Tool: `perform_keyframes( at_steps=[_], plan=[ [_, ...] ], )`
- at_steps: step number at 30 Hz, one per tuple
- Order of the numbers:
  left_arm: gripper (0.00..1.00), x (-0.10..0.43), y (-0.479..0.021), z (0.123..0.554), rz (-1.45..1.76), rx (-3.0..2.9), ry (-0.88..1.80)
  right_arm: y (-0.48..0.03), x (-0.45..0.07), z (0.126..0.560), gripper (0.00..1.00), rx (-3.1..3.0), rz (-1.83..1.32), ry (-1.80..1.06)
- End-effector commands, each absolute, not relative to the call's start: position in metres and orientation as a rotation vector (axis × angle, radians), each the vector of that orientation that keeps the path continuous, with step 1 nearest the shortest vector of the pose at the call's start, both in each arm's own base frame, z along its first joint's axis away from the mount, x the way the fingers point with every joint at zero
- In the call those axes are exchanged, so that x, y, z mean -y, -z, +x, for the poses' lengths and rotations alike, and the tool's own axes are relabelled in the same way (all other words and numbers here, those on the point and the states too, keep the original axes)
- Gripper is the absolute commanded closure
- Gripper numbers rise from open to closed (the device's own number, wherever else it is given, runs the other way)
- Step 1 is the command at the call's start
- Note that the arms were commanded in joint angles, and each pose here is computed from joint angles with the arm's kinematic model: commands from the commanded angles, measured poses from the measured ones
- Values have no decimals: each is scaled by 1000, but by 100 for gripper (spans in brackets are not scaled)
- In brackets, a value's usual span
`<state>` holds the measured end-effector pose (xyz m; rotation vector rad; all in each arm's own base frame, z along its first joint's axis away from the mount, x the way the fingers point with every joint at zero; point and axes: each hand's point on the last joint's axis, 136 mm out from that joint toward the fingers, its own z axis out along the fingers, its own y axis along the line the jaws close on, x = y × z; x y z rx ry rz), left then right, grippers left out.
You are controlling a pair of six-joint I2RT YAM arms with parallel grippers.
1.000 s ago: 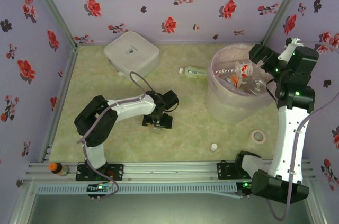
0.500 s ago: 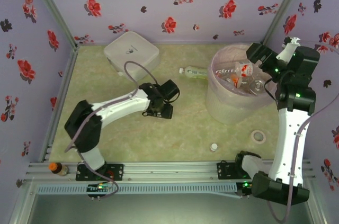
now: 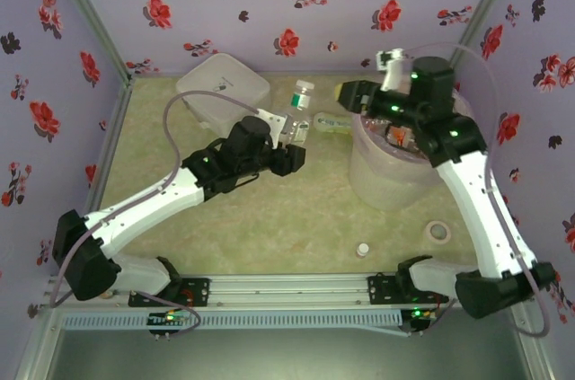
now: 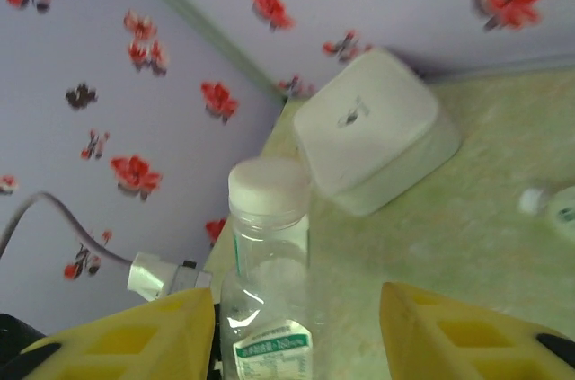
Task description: Put the plastic bottles in the bin
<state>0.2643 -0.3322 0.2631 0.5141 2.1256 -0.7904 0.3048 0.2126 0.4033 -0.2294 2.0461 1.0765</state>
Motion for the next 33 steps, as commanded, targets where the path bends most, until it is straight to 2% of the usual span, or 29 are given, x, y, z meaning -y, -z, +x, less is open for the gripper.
perform_keyframes(
  at_steps=[1, 3, 6, 8, 10, 14, 17, 21, 22, 24, 25, 29, 33],
  plan=[
    [78, 344, -293, 259, 582, -1963, 915, -396, -234, 304, 48, -2064, -326, -1026],
    [78, 345, -295, 256, 585, -1949, 936, -394, -245, 307, 41, -2057, -347, -1052],
    [78, 346, -293, 256, 584, -1957, 944, -392, -262, 306, 26, -2044, -386, -1098],
    [78, 348, -291, 255, 591, -1958, 959, -384, -267, 311, 22, -2060, -384, -1087],
    [78, 351, -291, 252, 604, -1950, 983, -376, -268, 318, 22, -2083, -373, -1060],
    [76, 351, -289, 250, 624, -1953, 981, -374, -263, 326, 40, -2084, -348, -1009],
    [68, 351, -289, 251, 628, -1953, 976, -384, -260, 327, 55, -2051, -336, -997],
    [42, 352, -286, 251, 636, -1945, 968, -401, -251, 327, 73, -2005, -323, -960],
    [33, 351, -285, 251, 636, -1942, 965, -407, -247, 326, 74, -1992, -317, -946],
    [6, 347, -283, 252, 629, -1934, 945, -425, -237, 323, 79, -1951, -296, -921],
    [1, 343, -283, 253, 620, -1933, 931, -432, -231, 321, 82, -1929, -283, -909],
    [0, 326, -277, 253, 588, -1944, 870, -464, -180, 321, 87, -1823, -132, -783],
    [0, 318, -264, 252, 586, -1983, 849, -489, -97, 322, 93, -1694, 149, -675]
  ],
)
